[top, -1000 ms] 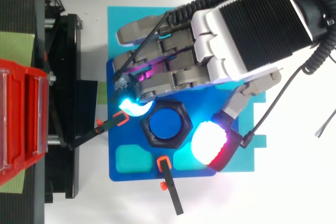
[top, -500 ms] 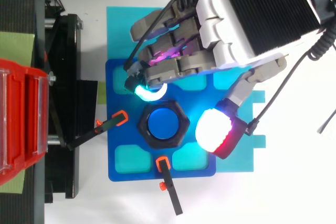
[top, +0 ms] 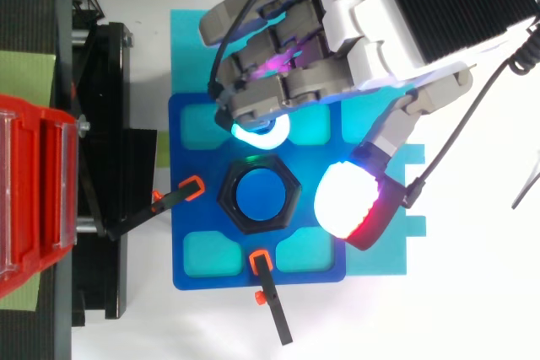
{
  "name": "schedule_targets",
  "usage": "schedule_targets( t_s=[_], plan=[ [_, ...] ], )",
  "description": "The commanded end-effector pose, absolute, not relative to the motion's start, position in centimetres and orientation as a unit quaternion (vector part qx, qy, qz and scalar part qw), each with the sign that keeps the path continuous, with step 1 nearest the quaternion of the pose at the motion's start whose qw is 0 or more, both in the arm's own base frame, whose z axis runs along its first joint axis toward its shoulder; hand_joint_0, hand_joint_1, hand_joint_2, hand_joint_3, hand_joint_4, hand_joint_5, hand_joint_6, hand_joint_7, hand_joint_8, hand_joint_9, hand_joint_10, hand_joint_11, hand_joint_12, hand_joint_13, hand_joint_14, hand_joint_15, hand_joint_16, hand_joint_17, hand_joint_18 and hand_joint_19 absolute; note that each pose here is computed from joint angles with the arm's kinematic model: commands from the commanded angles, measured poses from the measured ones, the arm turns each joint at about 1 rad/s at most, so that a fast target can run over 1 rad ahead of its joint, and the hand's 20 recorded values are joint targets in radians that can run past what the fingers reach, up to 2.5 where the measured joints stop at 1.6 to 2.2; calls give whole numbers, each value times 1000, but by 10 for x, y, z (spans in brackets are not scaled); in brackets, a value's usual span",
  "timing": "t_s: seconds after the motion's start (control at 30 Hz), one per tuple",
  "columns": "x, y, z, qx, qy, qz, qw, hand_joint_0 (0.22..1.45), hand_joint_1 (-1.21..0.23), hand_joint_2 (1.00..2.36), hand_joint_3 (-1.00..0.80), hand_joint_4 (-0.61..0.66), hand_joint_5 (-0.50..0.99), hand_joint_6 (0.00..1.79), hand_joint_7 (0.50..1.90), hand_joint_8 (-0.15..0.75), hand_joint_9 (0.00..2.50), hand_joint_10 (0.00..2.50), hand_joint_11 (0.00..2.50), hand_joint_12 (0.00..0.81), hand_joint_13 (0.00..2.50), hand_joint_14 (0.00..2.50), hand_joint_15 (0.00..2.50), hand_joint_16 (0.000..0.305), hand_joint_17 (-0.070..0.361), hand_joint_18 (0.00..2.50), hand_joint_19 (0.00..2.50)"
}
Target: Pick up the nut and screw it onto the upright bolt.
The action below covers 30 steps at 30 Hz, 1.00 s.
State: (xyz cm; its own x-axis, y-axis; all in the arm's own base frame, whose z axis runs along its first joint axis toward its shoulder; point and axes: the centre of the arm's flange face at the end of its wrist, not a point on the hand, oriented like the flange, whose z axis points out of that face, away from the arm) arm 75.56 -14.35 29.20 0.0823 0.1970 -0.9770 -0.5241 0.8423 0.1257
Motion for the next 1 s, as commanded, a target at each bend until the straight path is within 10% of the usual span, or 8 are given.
schedule_targets(
  t_s=[0.0,0.5,0.97],
  plan=[
    [758,-141,293,-131,626,249,727,520,-199,1000,-500,245,-50,505,1090,249,1121,0,0,156,826,0,0,10,22,485,0],
    [765,-113,292,-127,627,251,726,498,-159,1000,-500,179,-127,502,659,201,849,0,0,193,631,0,0,22,48,336,0],
    [773,-102,262,-122,634,257,719,484,-101,1000,-500,152,-144,501,644,185,585,0,0,245,375,0,0,26,58,25,0]
  ],
)
